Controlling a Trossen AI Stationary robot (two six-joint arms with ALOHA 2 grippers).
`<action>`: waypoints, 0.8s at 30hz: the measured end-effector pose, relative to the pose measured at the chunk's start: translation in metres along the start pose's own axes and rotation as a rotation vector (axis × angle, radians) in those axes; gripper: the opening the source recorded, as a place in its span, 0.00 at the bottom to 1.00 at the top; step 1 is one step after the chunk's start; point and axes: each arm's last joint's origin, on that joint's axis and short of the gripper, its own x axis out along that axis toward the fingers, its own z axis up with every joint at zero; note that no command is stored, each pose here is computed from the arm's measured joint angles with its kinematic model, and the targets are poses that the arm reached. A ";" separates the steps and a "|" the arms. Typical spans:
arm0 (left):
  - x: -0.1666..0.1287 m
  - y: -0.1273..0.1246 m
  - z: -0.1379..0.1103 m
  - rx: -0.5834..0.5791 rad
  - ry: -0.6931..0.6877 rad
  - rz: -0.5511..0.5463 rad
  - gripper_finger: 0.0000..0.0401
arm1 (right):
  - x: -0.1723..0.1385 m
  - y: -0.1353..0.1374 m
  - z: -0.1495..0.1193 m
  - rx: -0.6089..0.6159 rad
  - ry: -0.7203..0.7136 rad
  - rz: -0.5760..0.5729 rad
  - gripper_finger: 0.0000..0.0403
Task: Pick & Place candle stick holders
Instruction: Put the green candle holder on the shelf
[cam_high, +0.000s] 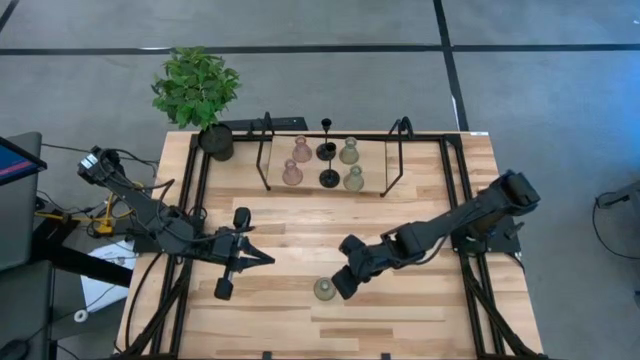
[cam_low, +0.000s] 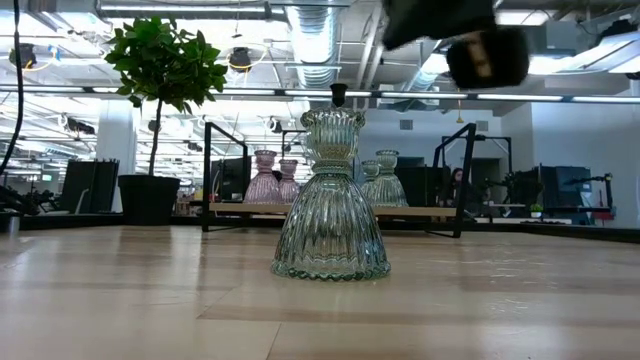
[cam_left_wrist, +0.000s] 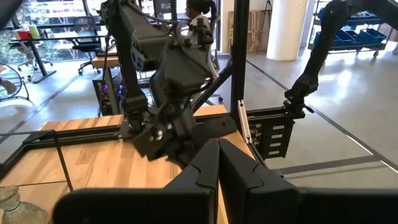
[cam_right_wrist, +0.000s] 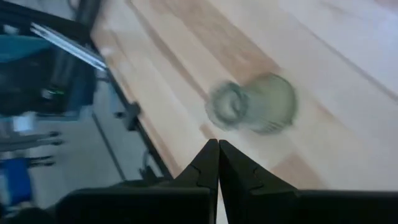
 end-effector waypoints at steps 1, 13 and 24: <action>0.000 0.000 0.000 0.000 0.000 0.000 0.01 | 0.004 0.000 0.000 0.002 0.006 0.016 0.00; 0.000 0.000 0.000 0.000 0.000 0.000 0.02 | 0.033 0.000 0.006 0.047 0.001 0.081 0.00; 0.000 0.000 0.000 0.006 0.005 0.000 0.01 | -0.006 0.034 0.010 0.009 -0.047 -0.069 0.00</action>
